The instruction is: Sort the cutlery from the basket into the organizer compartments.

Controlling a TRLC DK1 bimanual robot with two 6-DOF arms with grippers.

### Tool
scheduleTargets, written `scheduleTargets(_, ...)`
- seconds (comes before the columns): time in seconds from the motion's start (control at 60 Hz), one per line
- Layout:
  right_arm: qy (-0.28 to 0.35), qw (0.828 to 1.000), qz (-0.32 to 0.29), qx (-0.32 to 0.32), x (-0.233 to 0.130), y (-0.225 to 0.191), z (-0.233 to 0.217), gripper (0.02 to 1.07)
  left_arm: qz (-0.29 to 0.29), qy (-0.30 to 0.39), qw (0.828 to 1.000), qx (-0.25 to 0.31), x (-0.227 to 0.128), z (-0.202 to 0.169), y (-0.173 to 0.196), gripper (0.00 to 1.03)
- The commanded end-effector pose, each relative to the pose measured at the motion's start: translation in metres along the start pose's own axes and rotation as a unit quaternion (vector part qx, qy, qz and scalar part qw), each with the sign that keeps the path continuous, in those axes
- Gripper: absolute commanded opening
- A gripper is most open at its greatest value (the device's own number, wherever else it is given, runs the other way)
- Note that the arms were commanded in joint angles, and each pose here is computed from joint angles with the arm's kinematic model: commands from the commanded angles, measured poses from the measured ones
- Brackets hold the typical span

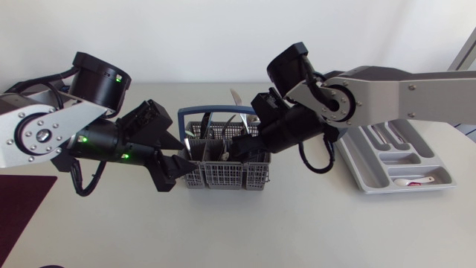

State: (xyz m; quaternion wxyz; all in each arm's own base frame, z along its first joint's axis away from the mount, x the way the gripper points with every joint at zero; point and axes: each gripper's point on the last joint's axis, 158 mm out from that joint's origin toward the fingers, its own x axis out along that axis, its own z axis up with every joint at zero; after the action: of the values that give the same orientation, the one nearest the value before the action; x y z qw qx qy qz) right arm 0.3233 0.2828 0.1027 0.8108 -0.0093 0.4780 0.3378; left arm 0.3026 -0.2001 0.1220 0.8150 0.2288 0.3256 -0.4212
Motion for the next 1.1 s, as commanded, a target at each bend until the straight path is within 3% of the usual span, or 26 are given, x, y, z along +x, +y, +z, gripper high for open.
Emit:
scheduleTargets(0.0,-0.016,0.999,-0.007,0.028,0.002,-0.001,0.015,0.81,0.01,-0.004,1.0,0.009,-0.001,-0.007,0.002,0.76)
scheduleTargets(0.35,-0.033,0.997,0.003,0.063,0.012,0.004,0.025,0.72,0.031,-0.041,0.998,0.023,-0.008,0.005,0.006,0.76)
scheduleTargets(1.083,-0.001,0.996,0.019,0.087,0.051,0.022,0.011,0.6,0.026,-0.033,0.998,0.038,0.012,-0.013,0.004,0.76)
